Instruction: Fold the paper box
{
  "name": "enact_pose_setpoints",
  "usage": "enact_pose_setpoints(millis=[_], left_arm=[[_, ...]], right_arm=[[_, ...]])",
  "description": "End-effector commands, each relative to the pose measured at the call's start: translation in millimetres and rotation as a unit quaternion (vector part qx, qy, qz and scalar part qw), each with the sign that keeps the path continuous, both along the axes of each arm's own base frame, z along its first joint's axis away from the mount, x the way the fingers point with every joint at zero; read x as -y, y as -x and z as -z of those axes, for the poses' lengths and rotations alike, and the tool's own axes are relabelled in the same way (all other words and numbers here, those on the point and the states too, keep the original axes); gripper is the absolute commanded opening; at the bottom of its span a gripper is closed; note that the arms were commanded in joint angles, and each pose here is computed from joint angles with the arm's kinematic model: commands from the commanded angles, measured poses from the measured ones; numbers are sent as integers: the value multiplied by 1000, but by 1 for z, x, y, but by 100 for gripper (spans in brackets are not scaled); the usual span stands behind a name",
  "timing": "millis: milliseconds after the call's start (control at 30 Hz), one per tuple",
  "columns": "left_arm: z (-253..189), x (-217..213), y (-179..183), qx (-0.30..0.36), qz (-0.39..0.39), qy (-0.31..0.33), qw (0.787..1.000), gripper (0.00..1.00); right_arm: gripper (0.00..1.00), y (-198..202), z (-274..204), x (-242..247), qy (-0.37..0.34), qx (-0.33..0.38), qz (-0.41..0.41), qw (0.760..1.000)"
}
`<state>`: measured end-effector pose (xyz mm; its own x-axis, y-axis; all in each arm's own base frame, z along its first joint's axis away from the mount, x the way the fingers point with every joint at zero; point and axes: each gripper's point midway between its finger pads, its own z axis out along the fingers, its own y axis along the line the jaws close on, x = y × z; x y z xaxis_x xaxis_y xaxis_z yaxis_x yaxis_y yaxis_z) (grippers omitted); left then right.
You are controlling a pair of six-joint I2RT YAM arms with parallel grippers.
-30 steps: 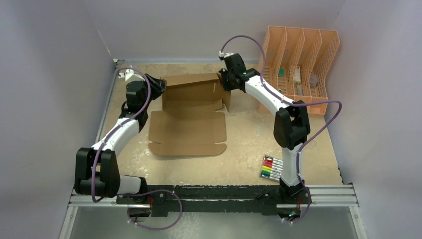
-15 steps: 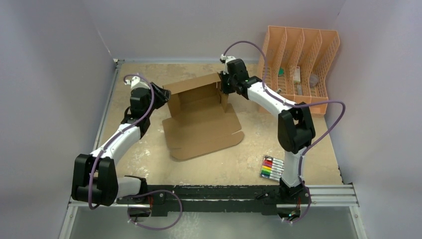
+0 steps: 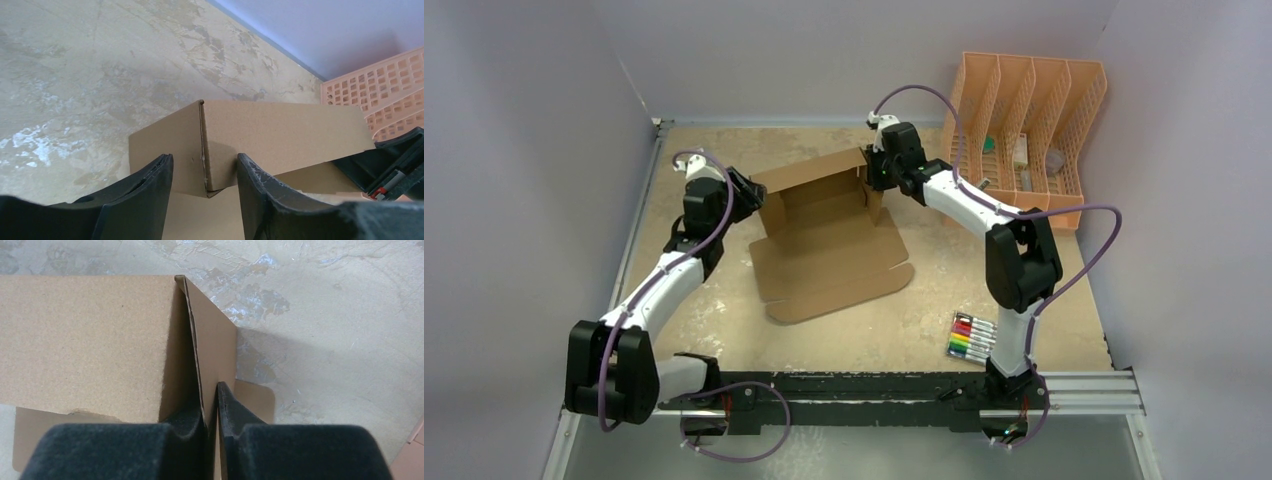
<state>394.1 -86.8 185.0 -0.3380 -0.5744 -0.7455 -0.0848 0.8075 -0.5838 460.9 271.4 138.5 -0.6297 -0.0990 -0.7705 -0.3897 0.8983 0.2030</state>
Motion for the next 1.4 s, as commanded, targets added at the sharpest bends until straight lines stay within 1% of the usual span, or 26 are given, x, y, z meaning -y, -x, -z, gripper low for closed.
enact_pose_setpoints(millis=[0, 133, 267, 467, 567, 667, 767, 900, 967, 1033, 1133, 1200, 1300, 1367], left_arm=[[2, -5, 11, -25, 5, -49, 998, 51], [-19, -16, 16, 6, -11, -73, 997, 59], [-40, -28, 27, 43, -19, -112, 993, 63], [-48, -42, 62, 87, -19, -158, 983, 70], [-40, -41, 80, 92, 2, -178, 980, 72], [-23, -44, 97, 66, 18, -202, 977, 74], [-8, -51, 104, 34, 31, -242, 969, 76], [7, -65, 97, 6, 34, -315, 948, 78], [8, -71, 87, 11, 37, -347, 937, 80], [18, -72, 79, 7, 73, -376, 924, 80], [25, -65, 65, 18, 126, -373, 919, 80], [19, -56, 56, 49, 163, -367, 914, 81], [21, -57, 43, 68, 182, -381, 904, 82], [18, -47, 35, 91, 204, -375, 900, 82]], right_arm=[[12, 10, -26, -19, -31, 18, -32, 999], [12, 6, -29, -18, -27, 25, -27, 999], [10, 5, -23, -16, -18, 20, -26, 999], [9, 4, -19, -12, -7, 22, -19, 1000], [9, 3, -18, -11, -3, 26, -17, 1000], [8, 3, -18, -11, 1, 30, -21, 999], [8, 4, -16, -11, 1, 30, -25, 999], [8, 6, -14, -12, 2, 31, -36, 999], [8, 7, -13, -12, 2, 31, -39, 999], [8, 8, -12, -12, 3, 32, -43, 999], [7, 8, -13, -13, 4, 34, -46, 998], [7, 9, -14, -13, 3, 35, -50, 998], [7, 11, -15, -15, 1, 36, -57, 998], [7, 11, -14, -16, 1, 36, -61, 997]])
